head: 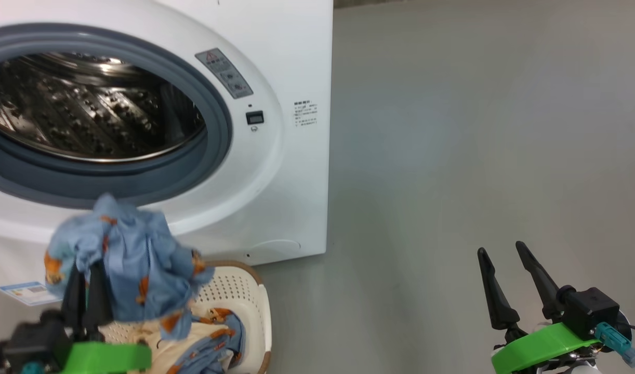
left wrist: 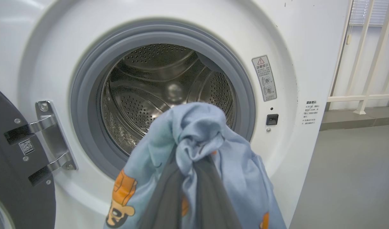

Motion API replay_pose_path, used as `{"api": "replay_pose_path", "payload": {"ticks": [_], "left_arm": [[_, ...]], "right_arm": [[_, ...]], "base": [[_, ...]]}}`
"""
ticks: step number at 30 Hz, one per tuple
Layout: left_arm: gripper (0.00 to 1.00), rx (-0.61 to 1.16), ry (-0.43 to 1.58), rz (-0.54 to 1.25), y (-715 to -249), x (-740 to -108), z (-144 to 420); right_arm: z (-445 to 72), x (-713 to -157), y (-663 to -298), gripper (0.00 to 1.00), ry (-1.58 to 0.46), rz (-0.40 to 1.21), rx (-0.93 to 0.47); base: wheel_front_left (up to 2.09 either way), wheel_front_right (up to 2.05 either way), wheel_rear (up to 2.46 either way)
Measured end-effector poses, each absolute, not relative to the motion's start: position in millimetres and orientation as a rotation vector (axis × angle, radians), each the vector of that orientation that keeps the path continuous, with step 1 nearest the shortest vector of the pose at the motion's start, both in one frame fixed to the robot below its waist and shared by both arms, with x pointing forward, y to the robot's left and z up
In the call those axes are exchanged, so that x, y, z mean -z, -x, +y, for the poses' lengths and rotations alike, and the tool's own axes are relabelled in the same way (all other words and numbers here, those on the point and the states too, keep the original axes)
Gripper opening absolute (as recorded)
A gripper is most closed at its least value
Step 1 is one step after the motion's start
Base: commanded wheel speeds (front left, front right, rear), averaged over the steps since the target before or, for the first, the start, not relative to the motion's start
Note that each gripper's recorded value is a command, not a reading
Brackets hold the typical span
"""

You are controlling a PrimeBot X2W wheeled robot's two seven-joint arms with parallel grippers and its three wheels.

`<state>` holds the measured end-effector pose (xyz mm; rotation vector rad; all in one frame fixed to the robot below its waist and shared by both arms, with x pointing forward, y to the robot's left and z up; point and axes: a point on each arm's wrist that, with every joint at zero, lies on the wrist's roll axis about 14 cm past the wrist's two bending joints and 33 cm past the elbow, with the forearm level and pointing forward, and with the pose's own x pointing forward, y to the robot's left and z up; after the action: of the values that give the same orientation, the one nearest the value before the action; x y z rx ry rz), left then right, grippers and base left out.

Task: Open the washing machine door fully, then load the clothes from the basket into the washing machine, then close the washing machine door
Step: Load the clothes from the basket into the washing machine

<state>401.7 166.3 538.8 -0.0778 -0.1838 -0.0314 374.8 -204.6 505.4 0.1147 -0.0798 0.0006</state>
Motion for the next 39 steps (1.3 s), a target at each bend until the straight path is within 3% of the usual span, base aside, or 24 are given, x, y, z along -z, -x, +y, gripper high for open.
{"api": "replay_pose_path", "payload": {"ticks": [19,28,39], "left_arm": [[0.00,0.010,0.044,-0.352,-529,-577,173],[0.00,-0.041,0.071,-0.295,-579,-540,180],[0.00,0.022,0.087,-0.061,-648,-449,165]], "right_arm": [[-211,-470,-422,1.00,-0.092,0.003,-0.001],[-216,-438,-439,1.00,-0.093,0.073,0.009],[-214,-387,-453,1.00,-0.111,0.181,0.004]], "base": [[0.00,0.00,0.00],[0.00,0.00,0.00],[0.00,0.00,0.00]]}}
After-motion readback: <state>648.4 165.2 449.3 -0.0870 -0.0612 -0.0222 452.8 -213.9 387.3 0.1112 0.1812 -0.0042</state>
